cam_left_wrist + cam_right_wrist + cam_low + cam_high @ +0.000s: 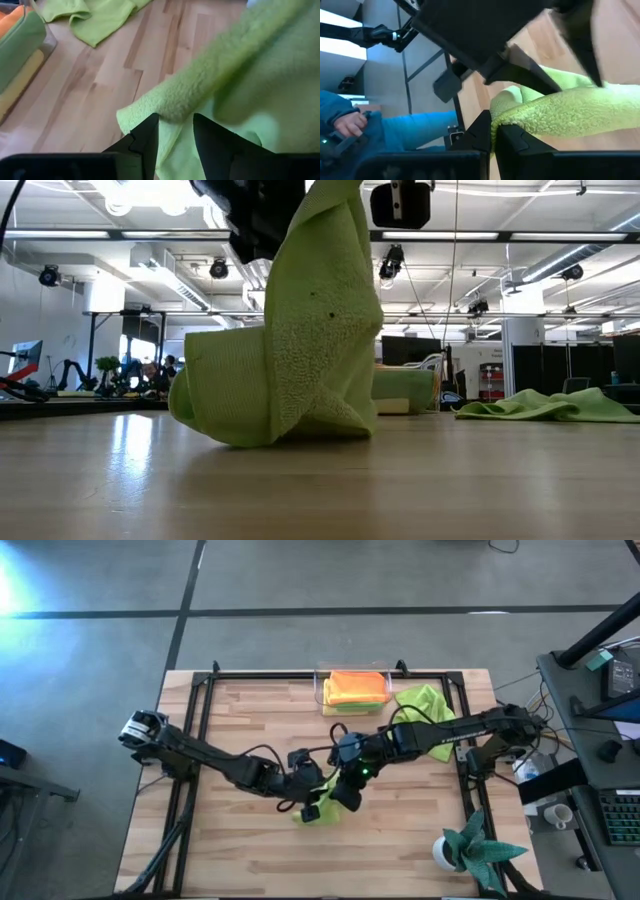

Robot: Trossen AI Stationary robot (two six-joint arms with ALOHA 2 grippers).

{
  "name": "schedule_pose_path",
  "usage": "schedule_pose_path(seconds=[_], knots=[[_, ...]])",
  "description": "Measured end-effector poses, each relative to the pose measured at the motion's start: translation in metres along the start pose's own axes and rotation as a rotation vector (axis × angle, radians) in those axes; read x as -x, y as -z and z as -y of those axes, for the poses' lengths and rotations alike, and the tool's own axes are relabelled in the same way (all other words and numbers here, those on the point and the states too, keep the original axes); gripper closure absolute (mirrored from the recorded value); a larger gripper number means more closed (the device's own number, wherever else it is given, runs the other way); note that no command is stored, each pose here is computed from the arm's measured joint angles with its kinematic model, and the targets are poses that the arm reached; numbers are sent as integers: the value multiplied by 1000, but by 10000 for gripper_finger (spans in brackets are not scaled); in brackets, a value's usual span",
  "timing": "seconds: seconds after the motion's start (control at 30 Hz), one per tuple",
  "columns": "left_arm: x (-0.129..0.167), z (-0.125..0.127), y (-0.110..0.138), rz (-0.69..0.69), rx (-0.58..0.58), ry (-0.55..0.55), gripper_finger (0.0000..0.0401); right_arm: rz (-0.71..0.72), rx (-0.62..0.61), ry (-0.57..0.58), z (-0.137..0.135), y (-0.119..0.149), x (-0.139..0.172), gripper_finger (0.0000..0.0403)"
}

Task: Fold microfiber towels
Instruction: Fold the light green microfiber cloth

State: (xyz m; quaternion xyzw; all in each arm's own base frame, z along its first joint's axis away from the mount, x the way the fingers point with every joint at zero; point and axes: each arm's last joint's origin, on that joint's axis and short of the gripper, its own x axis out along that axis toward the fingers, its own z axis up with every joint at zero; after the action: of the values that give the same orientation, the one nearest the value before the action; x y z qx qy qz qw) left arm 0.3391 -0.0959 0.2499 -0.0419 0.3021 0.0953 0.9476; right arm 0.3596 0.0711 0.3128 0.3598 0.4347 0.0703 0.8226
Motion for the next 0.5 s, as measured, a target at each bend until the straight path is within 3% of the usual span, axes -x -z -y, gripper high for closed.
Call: schedule_pose_path(seconds=[0.2, 0.5], knots=[[-16, 4, -1, 63, -23, 7, 294, -41, 27, -42, -3, 2, -1, 394], [-29, 7, 8, 33, -69, -5, 305, -140, 95, -163, -11, 5, 4, 394]])
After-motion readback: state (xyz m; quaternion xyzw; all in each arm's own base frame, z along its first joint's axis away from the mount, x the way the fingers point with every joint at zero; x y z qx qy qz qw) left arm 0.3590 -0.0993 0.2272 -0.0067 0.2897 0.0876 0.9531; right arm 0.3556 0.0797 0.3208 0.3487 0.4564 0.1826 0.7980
